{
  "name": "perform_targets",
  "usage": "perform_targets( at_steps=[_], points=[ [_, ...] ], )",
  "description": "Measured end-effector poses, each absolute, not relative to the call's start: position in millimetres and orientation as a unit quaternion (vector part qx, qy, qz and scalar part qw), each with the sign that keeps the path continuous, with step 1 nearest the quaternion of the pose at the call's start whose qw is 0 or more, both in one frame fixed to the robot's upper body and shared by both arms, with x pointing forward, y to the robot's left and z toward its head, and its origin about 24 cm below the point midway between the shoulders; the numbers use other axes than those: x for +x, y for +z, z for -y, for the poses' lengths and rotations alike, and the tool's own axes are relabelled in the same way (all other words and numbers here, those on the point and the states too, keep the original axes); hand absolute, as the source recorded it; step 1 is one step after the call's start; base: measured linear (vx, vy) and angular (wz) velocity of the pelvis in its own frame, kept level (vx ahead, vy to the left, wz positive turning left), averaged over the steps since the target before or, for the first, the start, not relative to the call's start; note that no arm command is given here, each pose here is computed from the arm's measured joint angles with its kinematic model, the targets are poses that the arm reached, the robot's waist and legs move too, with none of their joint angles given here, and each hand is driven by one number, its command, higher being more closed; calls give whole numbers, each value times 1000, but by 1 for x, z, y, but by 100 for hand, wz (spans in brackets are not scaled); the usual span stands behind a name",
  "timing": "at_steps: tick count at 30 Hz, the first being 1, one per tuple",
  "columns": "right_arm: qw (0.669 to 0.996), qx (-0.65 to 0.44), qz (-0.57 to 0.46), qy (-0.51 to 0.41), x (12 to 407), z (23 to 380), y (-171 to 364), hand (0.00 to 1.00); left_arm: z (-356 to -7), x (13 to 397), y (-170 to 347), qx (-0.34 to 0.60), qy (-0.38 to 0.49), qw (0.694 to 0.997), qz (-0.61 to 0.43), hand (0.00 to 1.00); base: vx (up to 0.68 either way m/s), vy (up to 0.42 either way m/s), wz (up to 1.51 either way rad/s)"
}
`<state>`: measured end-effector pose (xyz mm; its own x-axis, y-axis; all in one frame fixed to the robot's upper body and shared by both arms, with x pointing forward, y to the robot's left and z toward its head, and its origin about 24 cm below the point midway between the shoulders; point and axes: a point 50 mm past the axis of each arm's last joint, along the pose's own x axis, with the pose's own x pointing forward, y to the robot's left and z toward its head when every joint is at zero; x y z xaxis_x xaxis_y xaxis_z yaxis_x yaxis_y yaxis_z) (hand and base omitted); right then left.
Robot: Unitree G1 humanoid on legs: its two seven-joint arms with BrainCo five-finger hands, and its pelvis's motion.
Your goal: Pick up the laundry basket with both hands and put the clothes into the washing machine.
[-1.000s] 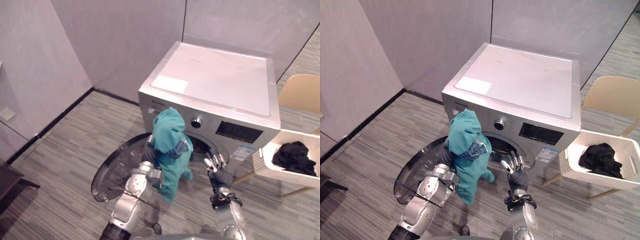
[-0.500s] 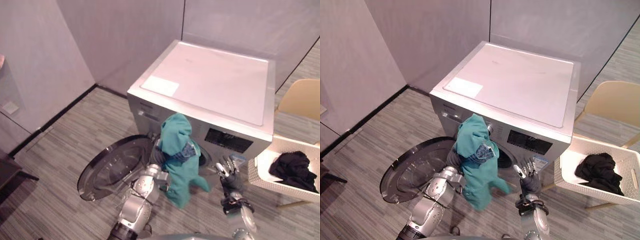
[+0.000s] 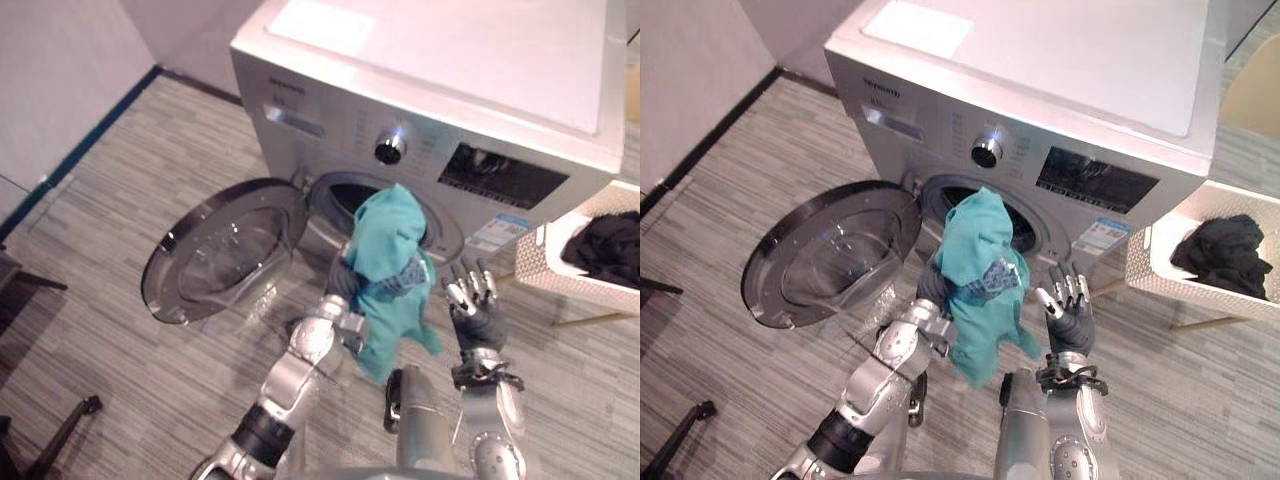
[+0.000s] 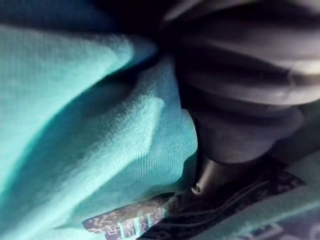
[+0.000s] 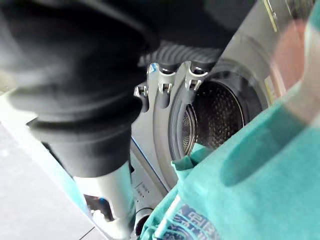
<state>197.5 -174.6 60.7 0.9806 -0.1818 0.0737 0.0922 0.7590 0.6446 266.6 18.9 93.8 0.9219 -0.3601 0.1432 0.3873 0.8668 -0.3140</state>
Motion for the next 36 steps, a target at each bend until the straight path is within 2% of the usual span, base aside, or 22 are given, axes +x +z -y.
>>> perform_targets(
  at_steps=[8,12,16,29,34,36],
  points=[
    [918,358,141,-98,219,189,85,0,-34,331,115,-112,-114,986,49,100,-120,9,-21],
    [910,372,140,-116,232,195,82,0,-64,364,129,-93,-51,994,43,100,-97,-37,-25],
    [905,382,139,-121,241,197,81,0,-93,391,164,-76,-5,995,69,100,-104,-52,-23],
    [884,402,183,-153,245,210,88,0,-139,410,258,-37,55,983,173,100,-51,-21,-13],
    [881,408,174,-163,239,209,80,0,-149,406,310,-18,69,970,234,100,-28,10,-11],
    [879,413,166,-171,235,207,74,0,-152,398,348,0,75,957,281,100,-15,28,-8]
  ],
)
